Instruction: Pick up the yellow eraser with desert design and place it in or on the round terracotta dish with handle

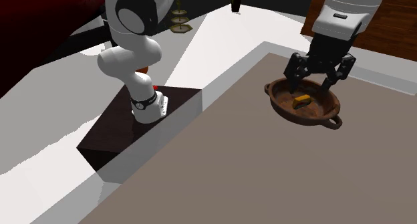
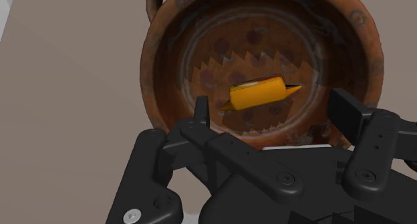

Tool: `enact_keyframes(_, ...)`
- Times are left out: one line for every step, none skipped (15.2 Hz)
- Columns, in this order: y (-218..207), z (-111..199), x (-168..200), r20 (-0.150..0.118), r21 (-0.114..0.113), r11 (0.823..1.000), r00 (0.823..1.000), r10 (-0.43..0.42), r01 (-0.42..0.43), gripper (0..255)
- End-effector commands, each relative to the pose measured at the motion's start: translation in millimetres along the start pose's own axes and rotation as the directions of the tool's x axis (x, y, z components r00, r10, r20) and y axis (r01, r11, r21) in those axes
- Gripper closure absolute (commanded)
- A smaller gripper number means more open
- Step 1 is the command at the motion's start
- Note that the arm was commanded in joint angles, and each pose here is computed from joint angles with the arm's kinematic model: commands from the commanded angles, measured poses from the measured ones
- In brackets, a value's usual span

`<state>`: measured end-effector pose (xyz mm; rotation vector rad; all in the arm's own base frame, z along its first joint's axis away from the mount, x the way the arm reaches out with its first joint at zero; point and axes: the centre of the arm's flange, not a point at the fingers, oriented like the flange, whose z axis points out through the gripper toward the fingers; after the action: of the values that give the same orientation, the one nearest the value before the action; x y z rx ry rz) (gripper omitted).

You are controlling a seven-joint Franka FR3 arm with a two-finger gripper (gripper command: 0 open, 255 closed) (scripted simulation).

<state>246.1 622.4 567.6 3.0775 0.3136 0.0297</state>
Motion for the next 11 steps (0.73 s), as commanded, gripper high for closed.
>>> enact_keyframes(0, 0, 0, 0.0, 0.0, 1.0, 1.0, 0.0, 0.0, 0)
enact_keyframes(0, 0, 0, 0.0, 0.0, 1.0, 1.0, 0.0, 0.0, 0)
enact_keyframes(0, 0, 0, 0.0, 0.0, 1.0, 1.0, 0.0, 0.0, 0)
enact_keyframes(0, -13, 0, 0.0, 0.0, 1.0, 1.0, 0.0, 0.0, 0)
enact_keyframes(0, -26, 0, 0.0, 0.0, 1.0, 1.0, 0.0, 0.0, 0)
enact_keyframes(0, -40, 0, 0.0, 0.0, 1.0, 1.0, 0.0, 0.0, 0)
enact_keyframes(0, -50, 0, 0.0, 0.0, 1.0, 1.0, 0.0, 0.0, 0)
enact_keyframes(0, -50, 0, 0.0, 0.0, 1.0, 1.0, 0.0, 0.0, 0)
enact_keyframes(0, -50, 0, 0.0, 0.0, 1.0, 1.0, 0.0, 0.0, 0)
enact_keyframes(0, -50, 0, 0.0, 0.0, 1.0, 1.0, 0.0, 0.0, 0)
enact_keyframes(0, -50, 0, 0.0, 0.0, 1.0, 1.0, 0.0, 0.0, 0)
